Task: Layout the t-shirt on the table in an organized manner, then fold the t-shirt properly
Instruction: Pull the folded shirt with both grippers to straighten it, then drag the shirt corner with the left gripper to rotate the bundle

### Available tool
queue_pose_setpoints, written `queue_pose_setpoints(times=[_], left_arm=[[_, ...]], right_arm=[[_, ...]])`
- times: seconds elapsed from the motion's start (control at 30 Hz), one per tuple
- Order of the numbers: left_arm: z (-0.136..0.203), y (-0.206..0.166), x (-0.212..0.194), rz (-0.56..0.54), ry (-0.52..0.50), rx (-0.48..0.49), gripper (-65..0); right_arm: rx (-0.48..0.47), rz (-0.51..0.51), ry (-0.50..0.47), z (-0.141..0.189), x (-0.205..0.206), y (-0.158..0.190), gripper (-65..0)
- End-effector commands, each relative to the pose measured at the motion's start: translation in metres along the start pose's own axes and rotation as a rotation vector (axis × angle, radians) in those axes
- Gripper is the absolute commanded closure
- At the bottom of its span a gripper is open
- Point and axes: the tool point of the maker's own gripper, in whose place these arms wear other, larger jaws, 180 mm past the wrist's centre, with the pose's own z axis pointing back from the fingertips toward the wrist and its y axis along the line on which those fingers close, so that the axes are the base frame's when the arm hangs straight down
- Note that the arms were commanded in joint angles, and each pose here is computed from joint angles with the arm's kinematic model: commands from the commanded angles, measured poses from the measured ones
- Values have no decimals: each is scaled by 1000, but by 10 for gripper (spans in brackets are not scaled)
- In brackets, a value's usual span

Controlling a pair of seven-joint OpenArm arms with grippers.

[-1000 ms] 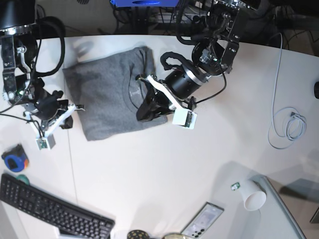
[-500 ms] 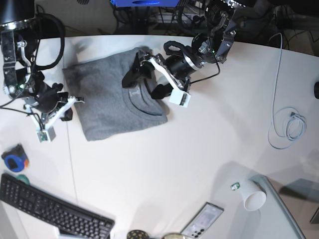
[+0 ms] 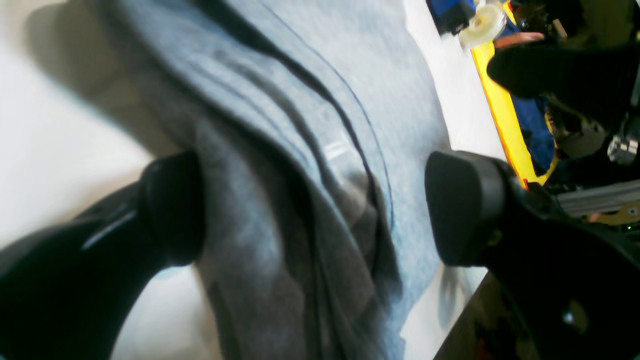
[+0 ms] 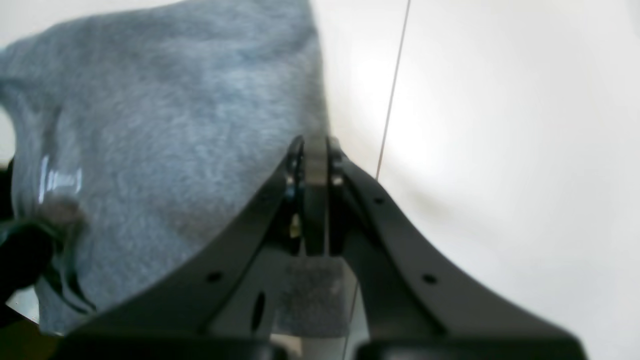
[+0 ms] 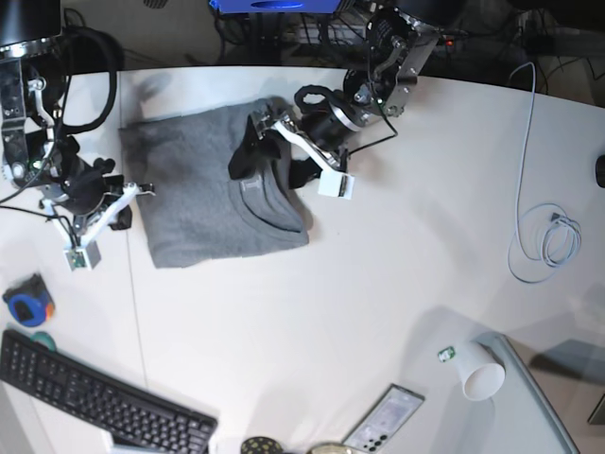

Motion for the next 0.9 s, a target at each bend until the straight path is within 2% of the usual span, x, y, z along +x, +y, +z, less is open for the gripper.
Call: queue_pose_setpoints(times=[0.0, 0.03, 0.1, 0.27, 0.3, 0.4, 0.5, 0.67, 0.8, 0.87], left_arm=[[-4, 1, -1, 6, 10, 2, -650], [-5, 5, -4, 8, 21, 13, -635], [-8, 13, -6, 12, 37, 30, -520], [-15, 32, -6, 13, 65, 66, -64], [-16, 35, -4, 11, 67, 70, 0], [-20, 36, 7, -4, 56, 67, 0], [-21, 36, 17, -45, 121, 56, 0], [-17, 40, 55, -192, 221, 45, 0], [-7, 61, 91, -303, 306, 93, 0], [-4, 72, 103, -421, 389, 131, 0]], right_arm=[[-5, 7, -46, 4, 16, -3, 0], [-5, 7, -46, 4, 16, -3, 0], [-5, 7, -46, 4, 16, -3, 0], [-5, 7, -46, 4, 16, -3, 0], [-7, 6, -47, 4, 16, -4, 0], [-7, 6, -47, 4, 16, -4, 0], [-33, -16, -62, 8, 20, -16, 0], [-72, -51, -77, 14, 21, -34, 0], [-93, -71, -88, 18, 22, -44, 0], [-97, -76, -86, 19, 21, -46, 0]])
